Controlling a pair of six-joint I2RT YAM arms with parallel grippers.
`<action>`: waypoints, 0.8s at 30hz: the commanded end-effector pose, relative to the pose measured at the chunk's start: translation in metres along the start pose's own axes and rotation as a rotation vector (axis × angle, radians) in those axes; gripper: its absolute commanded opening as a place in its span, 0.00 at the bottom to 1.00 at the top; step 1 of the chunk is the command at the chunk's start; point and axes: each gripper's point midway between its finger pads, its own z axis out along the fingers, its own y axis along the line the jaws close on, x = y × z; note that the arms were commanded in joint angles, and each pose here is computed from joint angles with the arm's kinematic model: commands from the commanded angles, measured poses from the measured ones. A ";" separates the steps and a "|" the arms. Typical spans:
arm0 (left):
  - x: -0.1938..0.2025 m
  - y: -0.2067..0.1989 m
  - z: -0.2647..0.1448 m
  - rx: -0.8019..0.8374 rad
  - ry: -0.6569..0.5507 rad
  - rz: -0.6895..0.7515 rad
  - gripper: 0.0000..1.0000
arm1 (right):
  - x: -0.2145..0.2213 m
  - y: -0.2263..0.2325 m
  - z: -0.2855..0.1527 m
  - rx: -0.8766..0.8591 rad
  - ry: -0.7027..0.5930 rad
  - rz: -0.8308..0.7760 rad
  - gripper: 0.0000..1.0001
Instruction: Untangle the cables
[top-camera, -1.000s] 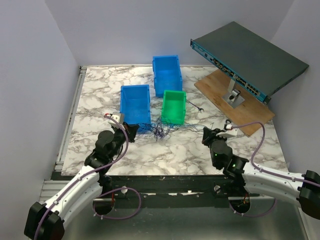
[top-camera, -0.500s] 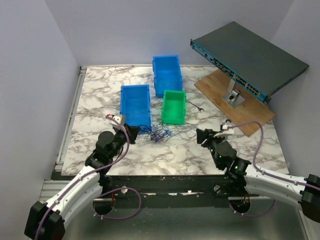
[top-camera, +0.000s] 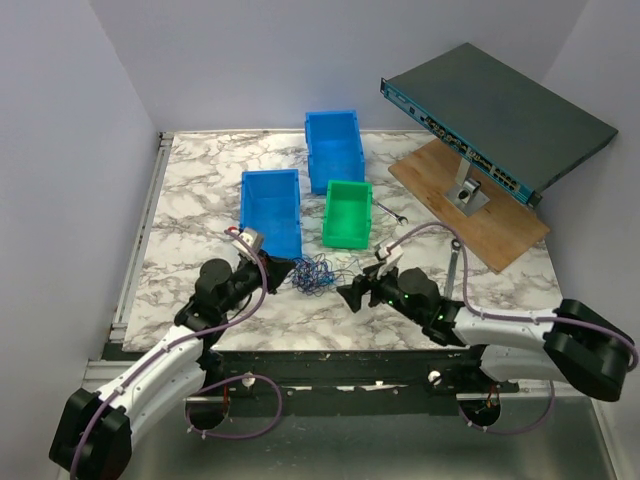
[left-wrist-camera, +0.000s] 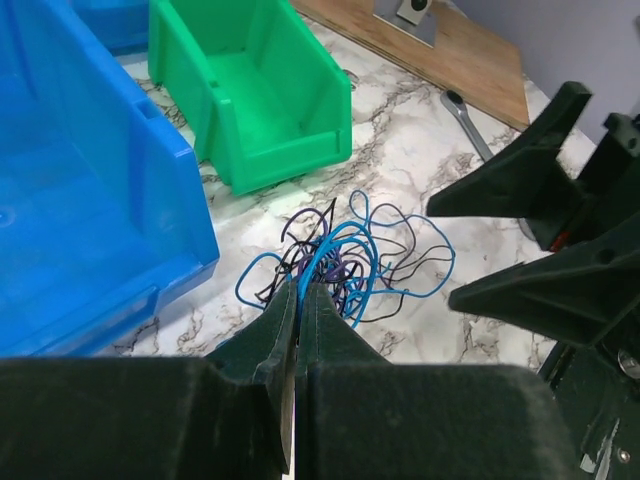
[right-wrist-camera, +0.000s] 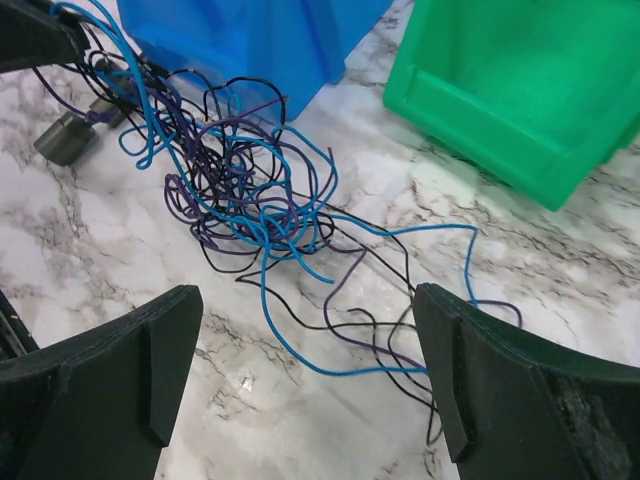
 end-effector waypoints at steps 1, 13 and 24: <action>-0.020 -0.014 -0.002 0.069 -0.067 0.049 0.00 | 0.004 0.020 0.022 -0.087 0.070 -0.032 0.95; -0.022 -0.061 -0.009 0.345 -0.077 0.086 0.00 | 0.017 0.060 0.037 -0.298 0.131 -0.033 0.91; -0.021 0.009 -0.003 -0.068 -0.086 0.011 0.00 | -0.006 -0.076 0.019 0.525 -0.010 0.069 0.01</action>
